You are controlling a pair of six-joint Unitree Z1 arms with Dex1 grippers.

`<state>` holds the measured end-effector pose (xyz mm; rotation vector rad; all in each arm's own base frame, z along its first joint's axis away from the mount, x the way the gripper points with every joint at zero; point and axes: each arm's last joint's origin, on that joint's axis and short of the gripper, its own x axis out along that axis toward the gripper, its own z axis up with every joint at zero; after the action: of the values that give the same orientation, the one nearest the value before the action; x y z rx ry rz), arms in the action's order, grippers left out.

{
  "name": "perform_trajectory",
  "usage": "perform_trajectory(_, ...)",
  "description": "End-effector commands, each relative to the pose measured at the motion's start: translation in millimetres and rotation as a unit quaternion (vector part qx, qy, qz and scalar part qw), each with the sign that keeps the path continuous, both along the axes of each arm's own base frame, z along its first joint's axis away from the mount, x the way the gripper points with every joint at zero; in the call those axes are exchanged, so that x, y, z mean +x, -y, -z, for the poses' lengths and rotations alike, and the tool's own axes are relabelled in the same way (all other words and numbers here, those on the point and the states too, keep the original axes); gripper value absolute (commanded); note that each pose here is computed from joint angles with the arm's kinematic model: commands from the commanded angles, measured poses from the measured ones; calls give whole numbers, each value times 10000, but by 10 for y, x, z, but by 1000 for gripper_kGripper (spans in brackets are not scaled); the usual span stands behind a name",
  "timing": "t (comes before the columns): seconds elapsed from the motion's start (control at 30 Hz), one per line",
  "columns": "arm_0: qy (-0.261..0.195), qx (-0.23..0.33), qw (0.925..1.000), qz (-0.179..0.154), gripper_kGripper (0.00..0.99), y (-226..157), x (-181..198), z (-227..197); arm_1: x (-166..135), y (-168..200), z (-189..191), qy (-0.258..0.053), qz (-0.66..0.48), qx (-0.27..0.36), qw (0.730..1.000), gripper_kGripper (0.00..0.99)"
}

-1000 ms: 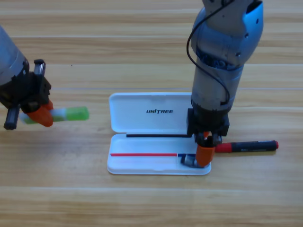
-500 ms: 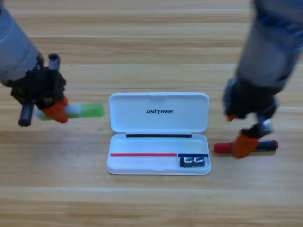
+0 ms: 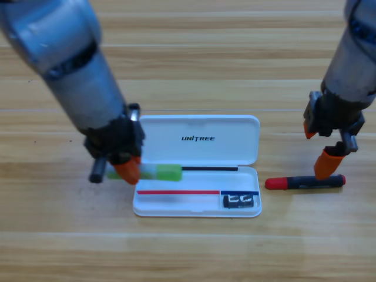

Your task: Clean up eraser and pencils

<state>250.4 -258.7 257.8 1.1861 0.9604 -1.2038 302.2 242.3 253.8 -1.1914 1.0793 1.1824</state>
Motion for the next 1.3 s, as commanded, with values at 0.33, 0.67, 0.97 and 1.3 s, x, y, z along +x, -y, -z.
perform_trajectory(0.33, -356, 288, 9988, 157, 0, 490, 105, 474, 412, -147, 830, -570, 72, -423, 9974, 833)
perform_trajectory(0.67, -365, 292, 9988, 157, 0, 551, 124, 507, 433, -160, 956, -754, -58, -596, 9954, 419)
perform_trajectory(0.97, -379, 321, 9987, 116, 0, 559, 124, 532, 339, -122, 961, -1095, -219, -850, 9901, 0)
perform_trajectory(1.3, -414, 343, 9986, 9, 127, 558, 116, 555, 286, -116, 795, -1010, -150, -775, 9918, 0)
